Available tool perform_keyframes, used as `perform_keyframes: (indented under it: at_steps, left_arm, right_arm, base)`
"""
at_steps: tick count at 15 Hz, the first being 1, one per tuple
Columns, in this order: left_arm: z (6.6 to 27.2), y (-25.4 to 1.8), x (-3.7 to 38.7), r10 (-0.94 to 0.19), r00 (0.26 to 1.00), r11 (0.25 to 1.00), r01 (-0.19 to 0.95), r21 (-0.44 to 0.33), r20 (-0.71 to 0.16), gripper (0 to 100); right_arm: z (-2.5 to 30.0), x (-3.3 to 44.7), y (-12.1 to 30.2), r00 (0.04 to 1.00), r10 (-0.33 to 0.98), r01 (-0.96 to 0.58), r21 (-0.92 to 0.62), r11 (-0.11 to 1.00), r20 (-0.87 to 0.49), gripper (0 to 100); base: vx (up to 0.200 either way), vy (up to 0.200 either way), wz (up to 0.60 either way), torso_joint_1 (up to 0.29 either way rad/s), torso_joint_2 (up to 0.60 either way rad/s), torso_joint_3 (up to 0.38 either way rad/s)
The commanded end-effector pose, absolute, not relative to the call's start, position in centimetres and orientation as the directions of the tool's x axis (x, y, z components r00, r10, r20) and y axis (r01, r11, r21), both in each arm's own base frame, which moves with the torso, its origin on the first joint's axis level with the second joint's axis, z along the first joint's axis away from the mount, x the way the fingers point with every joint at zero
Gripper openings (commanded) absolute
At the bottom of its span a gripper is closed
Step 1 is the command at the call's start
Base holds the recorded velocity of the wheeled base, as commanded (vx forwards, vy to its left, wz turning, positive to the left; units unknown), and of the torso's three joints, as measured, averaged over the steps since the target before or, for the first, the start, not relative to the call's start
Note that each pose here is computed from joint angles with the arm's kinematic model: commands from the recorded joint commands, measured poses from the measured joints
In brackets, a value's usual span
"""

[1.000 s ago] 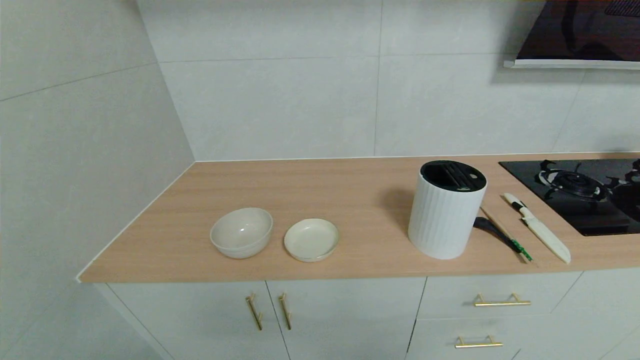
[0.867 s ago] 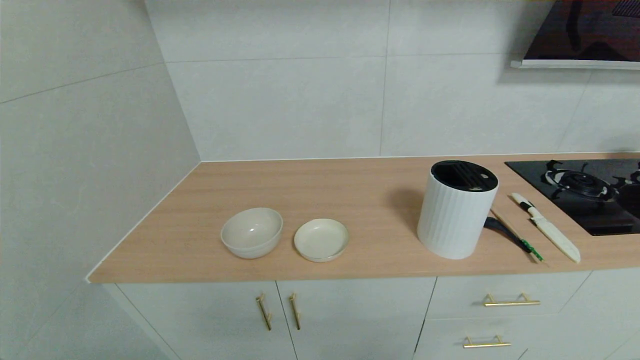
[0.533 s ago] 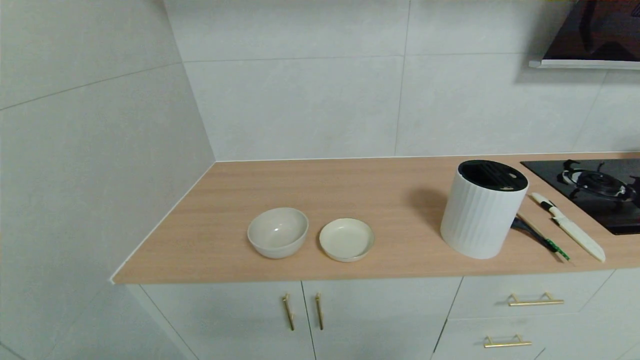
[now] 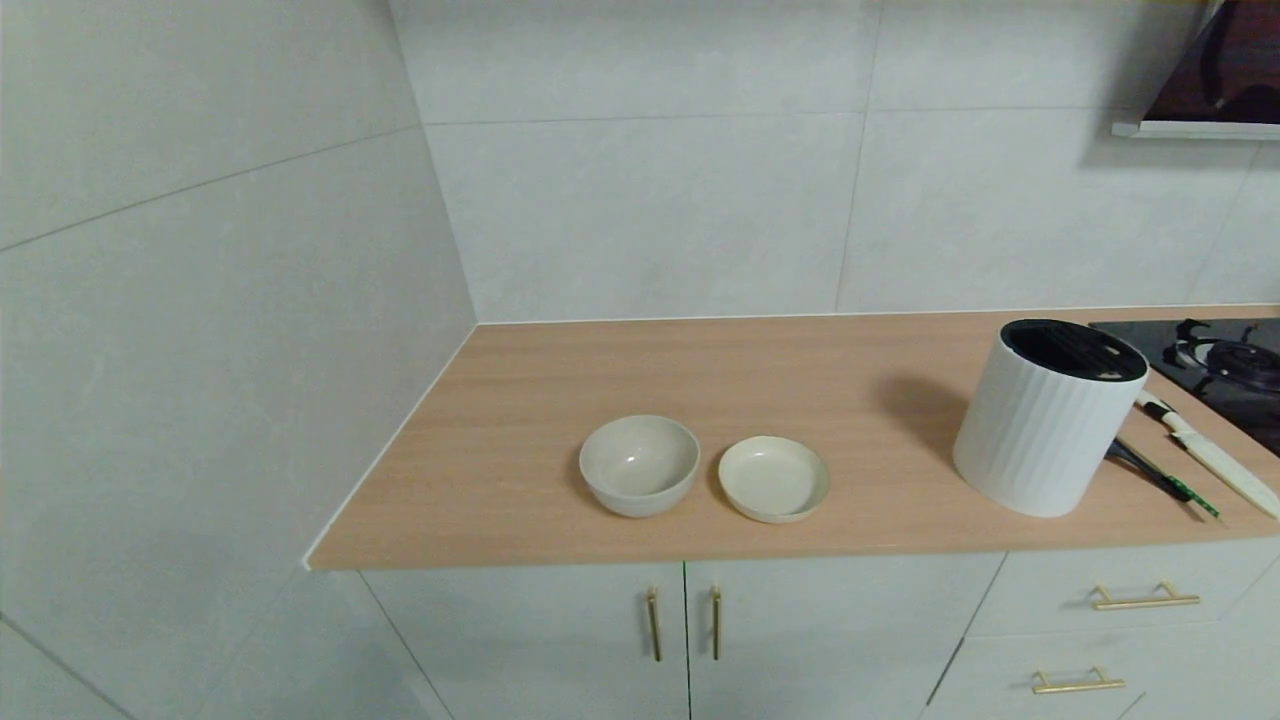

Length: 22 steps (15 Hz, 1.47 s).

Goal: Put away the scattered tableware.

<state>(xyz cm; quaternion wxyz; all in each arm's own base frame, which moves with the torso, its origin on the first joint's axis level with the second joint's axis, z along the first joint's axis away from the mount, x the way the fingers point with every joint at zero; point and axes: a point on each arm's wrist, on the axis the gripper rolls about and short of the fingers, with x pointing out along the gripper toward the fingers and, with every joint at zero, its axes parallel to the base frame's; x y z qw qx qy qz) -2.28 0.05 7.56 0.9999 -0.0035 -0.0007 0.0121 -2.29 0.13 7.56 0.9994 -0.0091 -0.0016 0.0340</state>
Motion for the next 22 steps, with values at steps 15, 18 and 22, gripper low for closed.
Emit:
perform_keyframes:
  at_steps: [15, 18, 22]
  left_arm:
    - [7.56, 0.06, -2.28, 0.025, 1.000, 1.000, -0.025, -0.008, 0.002, 100]
    - [7.56, 0.06, -2.28, 0.025, 1.000, 1.000, -0.025, -0.008, 0.002, 100]
    - [7.56, 0.06, -2.28, 0.025, 1.000, 1.000, -0.025, -0.008, 0.002, 100]
  right_arm:
    - [7.56, -2.29, 0.13, 0.998, 0.069, -0.069, -0.019, 0.997, 0.002, 100]
    - [7.56, -2.29, 0.13, 0.998, 0.069, -0.069, -0.017, 0.997, 0.002, 100]
    - [7.56, -2.29, 0.13, 0.998, 0.069, -0.069, -0.017, 0.997, 0.002, 100]
  base:
    - [0.000, 0.000, 0.00, 0.000, 0.00, 0.000]
    - [0.000, 0.000, 0.00, -0.055, 0.12, 0.072]
    - [0.000, 0.000, 0.00, -0.203, 0.45, 0.237]
